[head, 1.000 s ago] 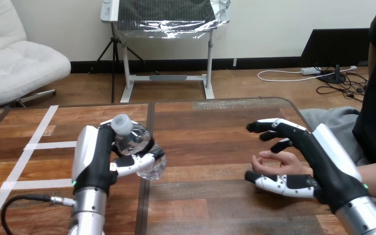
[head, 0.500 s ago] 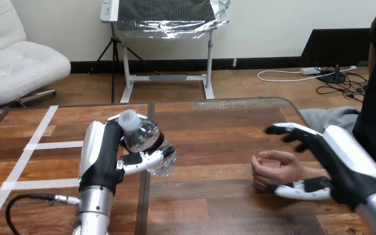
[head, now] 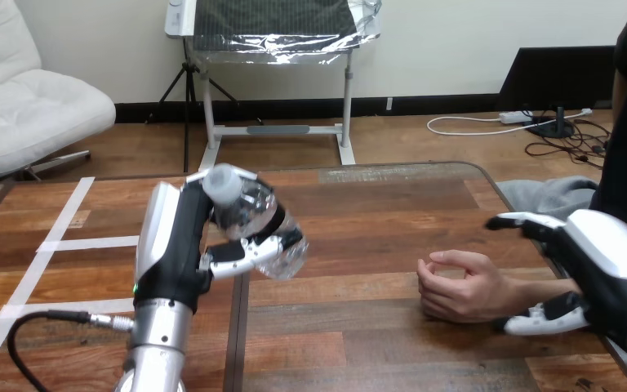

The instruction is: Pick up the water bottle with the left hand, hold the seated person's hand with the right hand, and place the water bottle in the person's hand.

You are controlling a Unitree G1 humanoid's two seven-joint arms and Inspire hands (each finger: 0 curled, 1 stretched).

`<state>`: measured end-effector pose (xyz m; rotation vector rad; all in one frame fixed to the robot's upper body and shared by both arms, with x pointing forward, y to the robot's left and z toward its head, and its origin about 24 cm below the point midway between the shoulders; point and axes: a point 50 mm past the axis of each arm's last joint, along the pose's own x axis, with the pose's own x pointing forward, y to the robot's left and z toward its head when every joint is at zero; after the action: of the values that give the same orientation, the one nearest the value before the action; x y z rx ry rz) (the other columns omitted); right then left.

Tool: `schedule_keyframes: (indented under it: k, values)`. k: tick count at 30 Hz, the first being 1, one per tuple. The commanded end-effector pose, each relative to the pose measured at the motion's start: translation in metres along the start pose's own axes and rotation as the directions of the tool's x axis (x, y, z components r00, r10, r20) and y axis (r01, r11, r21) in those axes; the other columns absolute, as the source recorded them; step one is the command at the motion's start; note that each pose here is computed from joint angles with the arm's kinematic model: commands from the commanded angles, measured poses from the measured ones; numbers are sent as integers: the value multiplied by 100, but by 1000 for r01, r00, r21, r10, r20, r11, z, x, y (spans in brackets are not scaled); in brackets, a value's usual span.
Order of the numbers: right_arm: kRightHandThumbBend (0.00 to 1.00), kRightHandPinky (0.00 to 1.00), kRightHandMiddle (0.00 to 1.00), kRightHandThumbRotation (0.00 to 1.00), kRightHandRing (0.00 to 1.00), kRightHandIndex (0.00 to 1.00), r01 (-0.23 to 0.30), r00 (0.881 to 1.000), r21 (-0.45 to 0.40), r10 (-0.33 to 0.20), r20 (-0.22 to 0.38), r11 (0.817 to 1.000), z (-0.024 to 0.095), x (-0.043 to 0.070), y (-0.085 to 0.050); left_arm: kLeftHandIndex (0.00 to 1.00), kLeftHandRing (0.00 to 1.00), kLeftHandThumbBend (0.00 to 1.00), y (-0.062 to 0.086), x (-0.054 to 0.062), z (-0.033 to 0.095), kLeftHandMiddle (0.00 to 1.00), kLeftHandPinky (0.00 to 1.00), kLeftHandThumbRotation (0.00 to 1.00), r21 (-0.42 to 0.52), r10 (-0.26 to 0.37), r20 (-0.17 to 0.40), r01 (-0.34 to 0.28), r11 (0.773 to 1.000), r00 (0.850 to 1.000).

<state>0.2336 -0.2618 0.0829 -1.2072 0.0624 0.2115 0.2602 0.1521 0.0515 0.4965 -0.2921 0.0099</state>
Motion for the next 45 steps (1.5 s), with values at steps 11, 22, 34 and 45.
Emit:
schedule_keyframes:
  k: [11, 22, 34, 45]
  values:
    - [88, 81, 91, 8, 92, 85, 80, 996, -244, -88, -21, 967, 8, 15, -65, 51, 36, 55, 12, 17, 48, 41, 34, 0, -49, 75, 218, -66, 997, 973]
    - [87, 84, 93, 13, 94, 86, -18, 994, -325, -17, -104, 946, 5, 18, -73, 51, 36, 55, 10, 15, 48, 41, 35, 0, -53, 73, 216, -63, 997, 974]
    - [84, 84, 91, 10, 93, 87, -118, 984, -373, 57, -170, 920, 1, 25, -73, 51, 36, 55, 9, 14, 46, 41, 35, 0, -51, 73, 216, -63, 997, 974]
    - [77, 87, 91, 10, 93, 88, -284, 945, -426, 177, -275, 859, 1, 40, -68, 51, 37, 55, 10, 13, 45, 41, 36, 0, -51, 70, 211, -61, 997, 975]
